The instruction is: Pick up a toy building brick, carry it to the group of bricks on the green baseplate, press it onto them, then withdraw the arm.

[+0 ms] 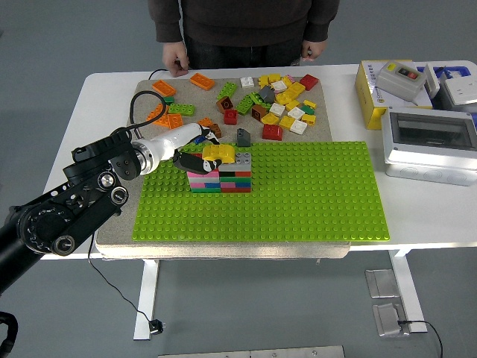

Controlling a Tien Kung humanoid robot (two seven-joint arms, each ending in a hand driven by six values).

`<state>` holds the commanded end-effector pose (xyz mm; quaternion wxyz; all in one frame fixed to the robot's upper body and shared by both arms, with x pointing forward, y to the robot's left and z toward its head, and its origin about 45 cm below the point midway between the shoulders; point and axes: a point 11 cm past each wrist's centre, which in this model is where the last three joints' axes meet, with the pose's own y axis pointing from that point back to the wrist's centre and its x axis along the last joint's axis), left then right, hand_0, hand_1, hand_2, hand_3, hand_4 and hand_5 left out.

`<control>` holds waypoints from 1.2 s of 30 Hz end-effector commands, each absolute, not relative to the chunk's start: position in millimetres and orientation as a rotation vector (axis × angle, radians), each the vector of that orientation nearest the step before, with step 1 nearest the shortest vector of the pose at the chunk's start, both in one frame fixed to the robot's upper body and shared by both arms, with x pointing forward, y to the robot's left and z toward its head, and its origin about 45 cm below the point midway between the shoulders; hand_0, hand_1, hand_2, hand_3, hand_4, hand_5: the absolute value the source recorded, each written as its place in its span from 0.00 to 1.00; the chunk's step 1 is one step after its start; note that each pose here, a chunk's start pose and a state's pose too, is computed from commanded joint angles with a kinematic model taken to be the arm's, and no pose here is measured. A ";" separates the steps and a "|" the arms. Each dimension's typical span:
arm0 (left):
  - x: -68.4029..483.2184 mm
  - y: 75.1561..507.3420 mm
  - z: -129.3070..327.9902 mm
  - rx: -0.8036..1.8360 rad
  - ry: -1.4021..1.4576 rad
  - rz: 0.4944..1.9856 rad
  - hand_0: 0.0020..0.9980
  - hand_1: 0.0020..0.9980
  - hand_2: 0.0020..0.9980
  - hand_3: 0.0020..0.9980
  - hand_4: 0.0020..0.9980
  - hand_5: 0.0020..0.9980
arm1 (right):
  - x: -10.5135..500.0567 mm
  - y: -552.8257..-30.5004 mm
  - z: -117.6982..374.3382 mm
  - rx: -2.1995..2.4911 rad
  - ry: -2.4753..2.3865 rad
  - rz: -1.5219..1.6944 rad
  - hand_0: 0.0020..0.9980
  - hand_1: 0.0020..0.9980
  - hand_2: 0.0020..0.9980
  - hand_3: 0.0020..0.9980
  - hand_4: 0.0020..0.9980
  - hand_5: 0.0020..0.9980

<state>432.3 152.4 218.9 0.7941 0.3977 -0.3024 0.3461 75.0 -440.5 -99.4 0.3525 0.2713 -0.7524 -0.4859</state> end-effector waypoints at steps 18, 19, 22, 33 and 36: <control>431.4 149.6 215.0 0.848 -0.658 0.736 1.00 0.98 0.96 0.52 0.64 0.28 | 72.4 -440.0 -100.1 0.702 -1.943 -1.261 0.77 0.72 0.76 0.75 0.53 0.85; 431.3 149.5 214.7 0.847 -0.658 0.735 1.00 0.98 0.96 0.52 0.64 0.28 | 72.2 -440.0 -100.1 0.702 -1.944 -1.261 0.77 0.72 0.76 0.75 0.53 0.85; 431.3 149.4 214.4 0.846 -0.660 0.735 1.00 0.98 0.96 0.53 0.65 0.30 | 72.0 -440.0 -100.2 0.702 -1.944 -1.261 0.77 0.72 0.76 0.74 0.53 0.86; 431.4 149.2 214.4 0.838 -0.664 0.737 1.00 0.98 0.96 0.59 0.63 0.31 | 72.1 -440.1 -100.1 0.705 -1.943 -1.258 0.77 0.72 0.76 0.74 0.53 0.86; 431.7 148.9 215.1 0.834 -0.666 0.738 1.00 0.98 0.96 0.59 0.63 0.31 | 72.4 -440.2 -100.0 0.706 -1.944 -1.257 0.77 0.72 0.76 0.74 0.53 0.86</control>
